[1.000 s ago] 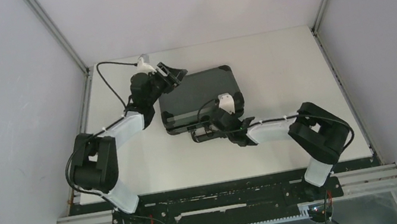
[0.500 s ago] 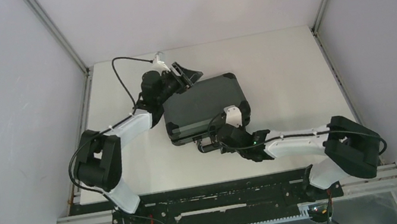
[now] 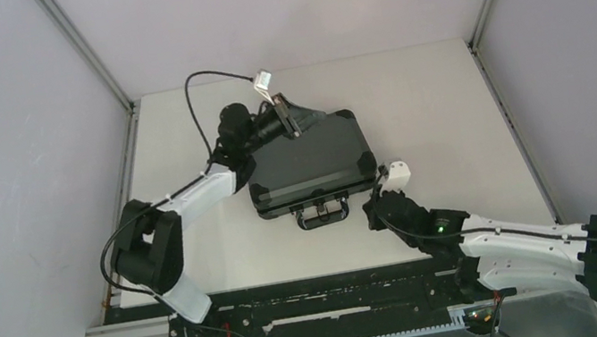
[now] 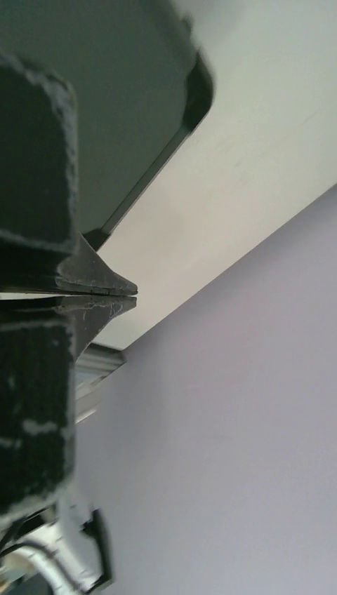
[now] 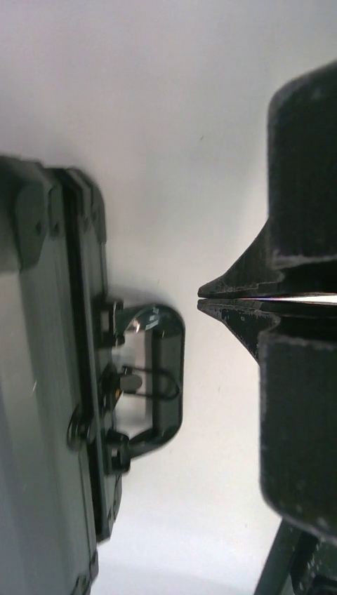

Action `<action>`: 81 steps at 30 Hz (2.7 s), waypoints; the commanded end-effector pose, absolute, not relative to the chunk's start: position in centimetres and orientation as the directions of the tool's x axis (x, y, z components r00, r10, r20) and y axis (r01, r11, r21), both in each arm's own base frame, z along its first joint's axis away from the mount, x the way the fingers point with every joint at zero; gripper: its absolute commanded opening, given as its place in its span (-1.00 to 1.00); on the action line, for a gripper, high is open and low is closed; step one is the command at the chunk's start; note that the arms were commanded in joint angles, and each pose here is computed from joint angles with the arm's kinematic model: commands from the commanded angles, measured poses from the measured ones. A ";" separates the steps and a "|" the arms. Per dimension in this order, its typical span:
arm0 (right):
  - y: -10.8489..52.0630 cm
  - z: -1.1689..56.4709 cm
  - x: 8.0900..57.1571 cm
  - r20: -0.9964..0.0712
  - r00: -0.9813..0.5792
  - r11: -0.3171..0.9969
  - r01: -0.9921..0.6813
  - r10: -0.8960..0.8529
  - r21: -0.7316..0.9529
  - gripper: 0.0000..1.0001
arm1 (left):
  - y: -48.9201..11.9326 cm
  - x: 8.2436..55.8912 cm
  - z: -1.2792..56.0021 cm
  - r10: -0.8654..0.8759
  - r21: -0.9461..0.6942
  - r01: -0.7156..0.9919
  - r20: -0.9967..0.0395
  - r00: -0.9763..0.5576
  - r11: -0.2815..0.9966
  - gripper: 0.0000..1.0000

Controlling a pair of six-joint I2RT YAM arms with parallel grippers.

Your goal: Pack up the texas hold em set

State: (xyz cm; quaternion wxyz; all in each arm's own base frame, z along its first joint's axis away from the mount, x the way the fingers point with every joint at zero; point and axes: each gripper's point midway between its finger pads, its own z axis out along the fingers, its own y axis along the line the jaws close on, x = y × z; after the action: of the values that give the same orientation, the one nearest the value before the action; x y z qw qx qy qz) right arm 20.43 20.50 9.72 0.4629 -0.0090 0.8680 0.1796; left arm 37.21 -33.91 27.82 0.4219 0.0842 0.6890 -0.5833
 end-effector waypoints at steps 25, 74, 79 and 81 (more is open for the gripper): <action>27.9 5.5 18.7 -0.671 -0.715 0.712 -0.365 0.198 0.599 -1.00 | -33.7 27.3 2.1 -0.215 -0.921 0.126 -0.216 -0.952 0.368 -1.00; 30.9 6.8 28.2 -0.736 -0.613 0.589 -0.492 0.288 0.641 -1.00 | -31.7 27.7 1.6 -0.225 -0.887 0.112 -0.233 -0.946 0.449 -1.00; 30.7 7.9 27.8 -0.753 -0.598 0.583 -0.519 0.276 0.626 -1.00 | -31.9 27.9 1.9 -0.224 -0.889 0.118 -0.237 -0.945 0.443 -1.00; 30.6 9.0 27.3 -0.765 -0.579 0.570 -0.540 0.282 0.619 -1.00 | -31.8 27.9 1.8 -0.225 -0.889 0.114 -0.233 -0.946 0.443 -0.99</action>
State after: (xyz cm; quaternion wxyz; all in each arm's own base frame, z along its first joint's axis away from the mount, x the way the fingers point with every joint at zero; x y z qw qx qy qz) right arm 25.65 30.87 5.01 0.3895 -0.0770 0.7989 0.4519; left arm 31.31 -35.31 12.70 0.2778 0.0172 0.7275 -0.6271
